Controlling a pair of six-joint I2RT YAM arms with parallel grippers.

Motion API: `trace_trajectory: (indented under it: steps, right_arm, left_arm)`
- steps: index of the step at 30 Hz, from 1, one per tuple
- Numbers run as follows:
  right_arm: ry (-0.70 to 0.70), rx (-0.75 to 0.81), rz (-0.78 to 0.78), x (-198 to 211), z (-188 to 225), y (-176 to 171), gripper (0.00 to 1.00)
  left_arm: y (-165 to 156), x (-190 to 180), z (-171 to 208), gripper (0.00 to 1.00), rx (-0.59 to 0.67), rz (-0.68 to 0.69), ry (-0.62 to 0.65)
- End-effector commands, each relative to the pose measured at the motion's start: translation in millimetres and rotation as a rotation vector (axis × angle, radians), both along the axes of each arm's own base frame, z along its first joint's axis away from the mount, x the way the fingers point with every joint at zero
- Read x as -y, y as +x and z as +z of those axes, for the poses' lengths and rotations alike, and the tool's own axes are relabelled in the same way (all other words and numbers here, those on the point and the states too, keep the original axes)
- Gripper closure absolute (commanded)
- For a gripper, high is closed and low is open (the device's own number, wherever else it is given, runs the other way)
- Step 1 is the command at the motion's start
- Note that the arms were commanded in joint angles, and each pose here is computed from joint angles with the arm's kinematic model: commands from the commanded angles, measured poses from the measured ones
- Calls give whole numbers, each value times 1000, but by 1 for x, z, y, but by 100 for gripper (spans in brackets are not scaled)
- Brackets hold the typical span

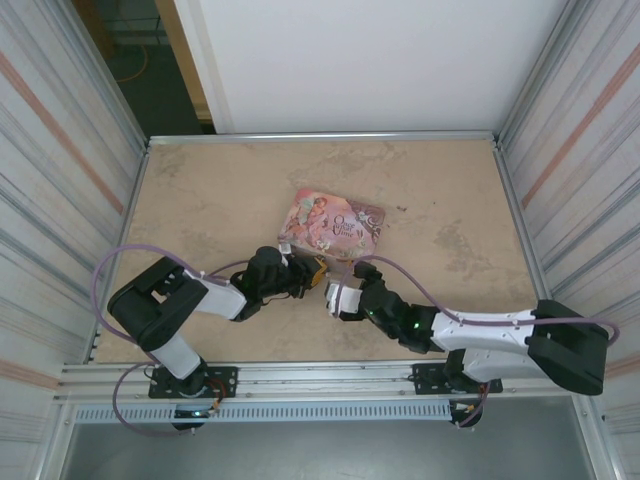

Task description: Unlock the padlock with the key

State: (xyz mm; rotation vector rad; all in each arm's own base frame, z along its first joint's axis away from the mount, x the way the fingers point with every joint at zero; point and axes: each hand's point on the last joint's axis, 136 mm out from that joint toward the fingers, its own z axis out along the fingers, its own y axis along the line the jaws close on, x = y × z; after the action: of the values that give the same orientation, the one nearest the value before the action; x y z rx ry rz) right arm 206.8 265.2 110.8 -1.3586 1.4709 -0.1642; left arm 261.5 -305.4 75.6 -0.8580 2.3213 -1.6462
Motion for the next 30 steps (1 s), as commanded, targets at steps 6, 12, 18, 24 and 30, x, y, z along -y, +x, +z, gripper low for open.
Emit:
trace_trajectory:
  steps: [6, 12, 18, 24, 30]
  right_arm:
    - [-8, 77, 23, -21, -5, 7, 23]
    - [13, 36, 43, -27, -8, 14, 34]
    - [26, -20, 69, -28, -9, 19, 47]
    - [32, -22, 56, -30, -10, 24, 56]
    - [38, -25, 39, -32, -11, 28, 61]
  left_arm:
    - [-4, 3, 3, 100, -21, -26, 11]
    - [-5, 2, 4, 100, -22, -27, 14]
    - [-5, 3, 4, 100, -20, -34, 14]
    - [-5, 4, 4, 100, -19, -38, 14]
    - [-5, 4, 4, 100, -21, -39, 11]
